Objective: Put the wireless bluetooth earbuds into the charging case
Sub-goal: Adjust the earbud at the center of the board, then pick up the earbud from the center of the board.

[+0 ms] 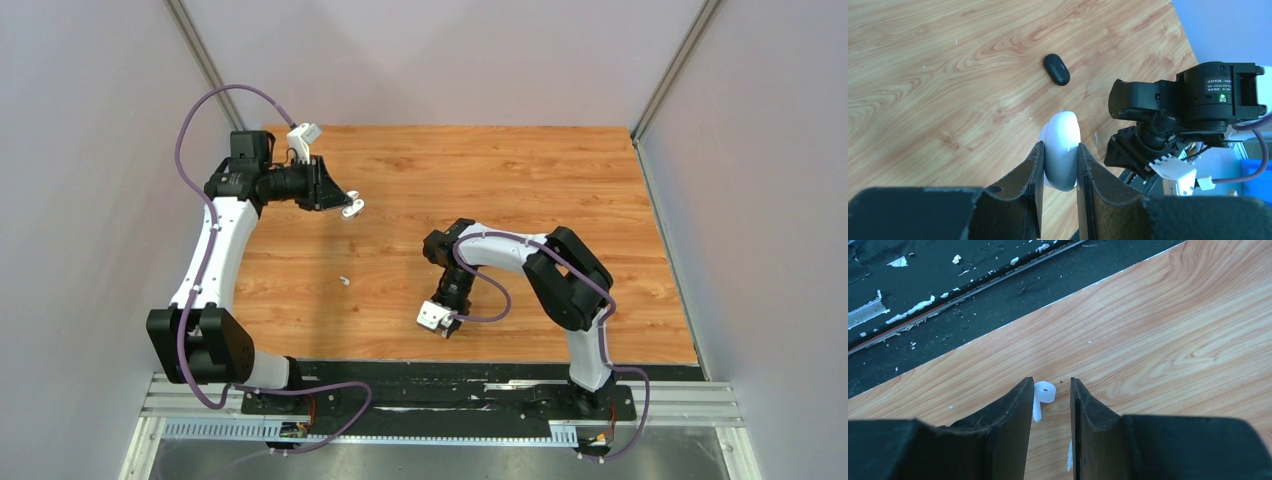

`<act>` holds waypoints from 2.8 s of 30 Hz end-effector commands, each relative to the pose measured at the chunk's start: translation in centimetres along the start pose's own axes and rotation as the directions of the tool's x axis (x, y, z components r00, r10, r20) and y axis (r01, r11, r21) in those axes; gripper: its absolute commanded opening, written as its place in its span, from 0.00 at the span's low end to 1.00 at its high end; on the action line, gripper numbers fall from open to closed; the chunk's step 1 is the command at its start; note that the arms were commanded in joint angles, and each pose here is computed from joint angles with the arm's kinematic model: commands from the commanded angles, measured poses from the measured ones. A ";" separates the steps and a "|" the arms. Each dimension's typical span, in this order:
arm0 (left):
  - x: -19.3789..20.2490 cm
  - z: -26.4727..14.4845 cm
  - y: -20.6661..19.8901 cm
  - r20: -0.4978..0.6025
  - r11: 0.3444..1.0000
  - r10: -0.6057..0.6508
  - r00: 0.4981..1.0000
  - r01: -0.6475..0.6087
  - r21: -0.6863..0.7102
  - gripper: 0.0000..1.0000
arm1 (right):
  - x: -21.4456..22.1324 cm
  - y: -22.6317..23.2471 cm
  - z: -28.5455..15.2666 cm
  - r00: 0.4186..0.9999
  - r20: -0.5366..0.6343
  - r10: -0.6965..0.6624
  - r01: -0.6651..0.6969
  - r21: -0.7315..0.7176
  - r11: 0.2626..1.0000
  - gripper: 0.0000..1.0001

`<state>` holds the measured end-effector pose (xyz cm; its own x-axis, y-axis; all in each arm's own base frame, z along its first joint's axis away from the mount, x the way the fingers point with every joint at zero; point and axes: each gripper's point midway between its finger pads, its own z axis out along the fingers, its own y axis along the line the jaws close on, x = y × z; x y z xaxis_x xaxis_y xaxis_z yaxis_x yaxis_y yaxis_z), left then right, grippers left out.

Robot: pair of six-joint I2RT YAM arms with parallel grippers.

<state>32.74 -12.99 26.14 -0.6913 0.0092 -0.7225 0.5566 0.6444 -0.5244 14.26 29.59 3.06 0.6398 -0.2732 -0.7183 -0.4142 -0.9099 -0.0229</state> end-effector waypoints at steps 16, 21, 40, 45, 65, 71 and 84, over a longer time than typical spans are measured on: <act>-1.3 -0.1 -0.6 0.035 0.999 0.025 0.999 -0.026 0.019 0.00 | 2.4 -4.1 -2.1 0.898 0.126 0.423 -0.440 0.195 0.876 0.21; -1.9 0.4 -0.3 0.040 0.999 0.014 0.999 -0.015 0.033 0.00 | 4.2 -5.7 -5.1 0.744 0.252 0.619 -0.667 0.328 0.669 0.19; -4.1 1.3 1.0 0.028 1.000 0.001 1.000 -0.002 0.028 0.00 | 3.0 -6.6 -11.9 0.414 0.602 0.683 -0.876 0.467 0.120 0.37; -3.8 0.8 0.0 0.021 0.993 0.096 0.995 -0.097 0.072 0.00 | -1.0 -2.7 -11.1 0.748 0.399 0.531 -0.663 0.414 0.623 0.40; -0.7 -0.5 -1.9 -0.044 0.983 0.133 0.990 -0.125 0.137 0.00 | 5.9 0.5 -7.2 0.947 0.021 0.320 -0.309 0.318 0.896 0.42; -0.8 -0.3 -1.9 -0.043 0.983 0.126 0.991 -0.119 0.141 0.00 | 6.4 0.3 -6.9 0.937 0.031 0.347 -0.338 0.313 0.887 0.41; -0.7 -0.3 -1.8 -0.041 0.984 0.120 0.992 -0.113 0.136 0.00 | 7.4 -0.3 -6.7 0.946 0.016 0.324 -0.314 0.299 0.901 0.31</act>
<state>32.61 -13.63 26.19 -0.6808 0.1181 -0.7229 0.6521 0.5471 -0.5248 23.10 25.12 2.02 0.4262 -0.5896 -0.6861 -0.7917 -0.6101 0.0325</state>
